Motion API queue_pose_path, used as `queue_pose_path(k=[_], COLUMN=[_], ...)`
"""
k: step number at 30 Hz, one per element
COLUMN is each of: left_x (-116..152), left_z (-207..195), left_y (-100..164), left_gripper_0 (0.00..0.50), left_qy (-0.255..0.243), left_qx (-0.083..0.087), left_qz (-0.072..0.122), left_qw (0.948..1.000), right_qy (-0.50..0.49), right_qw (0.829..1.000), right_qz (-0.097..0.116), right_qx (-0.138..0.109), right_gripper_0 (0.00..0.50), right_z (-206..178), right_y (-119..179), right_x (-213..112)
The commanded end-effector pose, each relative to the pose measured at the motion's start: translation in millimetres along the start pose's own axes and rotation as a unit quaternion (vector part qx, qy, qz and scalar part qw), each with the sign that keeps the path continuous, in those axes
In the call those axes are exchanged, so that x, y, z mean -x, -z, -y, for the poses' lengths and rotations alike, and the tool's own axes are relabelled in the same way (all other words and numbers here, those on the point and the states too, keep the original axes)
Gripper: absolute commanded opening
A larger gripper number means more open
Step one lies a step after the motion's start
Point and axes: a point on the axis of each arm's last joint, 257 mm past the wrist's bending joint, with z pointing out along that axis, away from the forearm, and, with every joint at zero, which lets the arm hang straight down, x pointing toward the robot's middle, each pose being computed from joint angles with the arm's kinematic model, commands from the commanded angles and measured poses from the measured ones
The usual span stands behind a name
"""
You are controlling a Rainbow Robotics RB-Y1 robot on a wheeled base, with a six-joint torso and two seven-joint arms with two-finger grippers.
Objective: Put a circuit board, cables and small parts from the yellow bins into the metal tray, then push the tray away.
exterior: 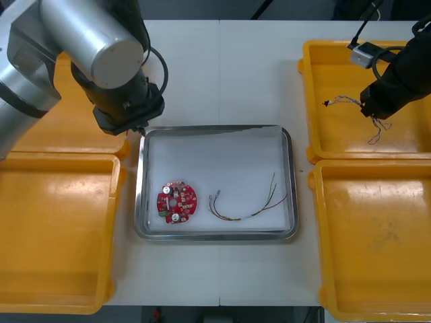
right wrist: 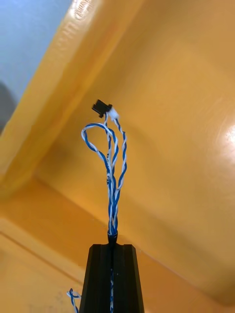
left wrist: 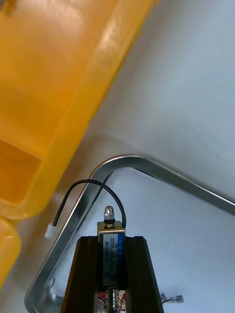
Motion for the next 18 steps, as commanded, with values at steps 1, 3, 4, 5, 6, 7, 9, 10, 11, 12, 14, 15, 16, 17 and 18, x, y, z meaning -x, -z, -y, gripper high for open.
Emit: queue_pose_path(k=[1, 3, 4, 5, 6, 7, 9, 10, 11, 12, 14, 15, 16, 17, 18], left_x=[-22.7, -29.7, -31.7, -33.9, -35.0, -37.5, -41.4, -43.8, -46.0, -47.6, -49.5, -50.1, -50.4, -51.5, -51.5], left_z=[15.5, 23.0, 26.5, 29.1, 31.4, 33.3, 35.6, 36.1, 37.7, 38.9, 40.7, 40.7, 39.5, 38.8, 37.9], left_y=[-10.5, -15.6, -17.2, -18.4, -19.5, -20.0, -20.8, -21.9, -22.7, -24.0, -27.4, -31.0, -34.4, -38.1, -41.7], left_gripper_0=[0.000, 0.000, 0.000, 0.000, 0.000, 0.000, 0.000, 0.000, 0.000, 0.000, 0.000, 0.000, 0.000, 0.000, 0.001], left_qy=[0.046, 0.058, 0.060, 0.059, 0.059, 0.059, 0.059, 0.058, 0.057, 0.056, 0.054, 0.052, 0.053, 0.056, 0.058], left_qx=[-0.012, -0.020, -0.025, -0.028, -0.030, -0.031, -0.032, -0.031, -0.031, -0.032, -0.032, -0.031, -0.029, -0.030, -0.031], left_qz=[0.001, -0.001, -0.001, -0.001, 0.000, -0.001, -0.003, -0.004, -0.004, -0.003, 0.003, 0.010, 0.016, 0.019, 0.023], left_qw=[0.9989, 0.9981, 0.9979, 0.9979, 0.9978, 0.9978, 0.9978, 0.9978, 0.9979, 0.9979, 0.9980, 0.9981, 0.9980, 0.9978, 0.9976], right_qy=[0.012, 0.015, 0.016, 0.017, 0.019, 0.020, 0.024, 0.026, 0.028, 0.029, 0.030, 0.029, 0.029, 0.028, 0.028], right_qw=[0.999, 0.999, 0.999, 0.999, 0.999, 0.999, 0.999, 0.999, 0.999, 0.999, 0.999, 0.999, 0.999, 0.999, 0.999], right_qz=[0.019, 0.016, 0.016, 0.016, 0.017, 0.016, 0.016, 0.016, 0.015, 0.015, 0.017, 0.018, 0.019, 0.019, 0.019], right_qx=[-0.030, -0.030, -0.031, -0.029, -0.028, -0.028, -0.028, -0.030, -0.032, -0.033, -0.035, -0.035, -0.035, -0.034, -0.034], right_gripper_0=[0.000, 0.000, 0.000, 0.000, 0.000, 0.000, 0.000, 0.000, 0.000, 0.000, 0.000, 0.000, 0.000, 0.000, 0.000], right_z=[13.5, 9.6, 9.4, 7.1, 5.5, 4.2, 1.1, -0.2, -1.2, -2.5, -3.6, -4.5, -4.4, -4.8, -4.8], right_y=[42.6, 49.0, 52.1, 53.6, 56.6, 59.0, 62.0, 64.0, 65.5, 66.3, 69.5, 69.7, 70.8, 70.3, 70.3], right_x=[7.1, 5.9, 5.8, 5.5, 5.5, 5.0, 5.2, 5.9, 5.2, 5.6, 6.5, 6.9, 7.9, 7.4, 7.4])
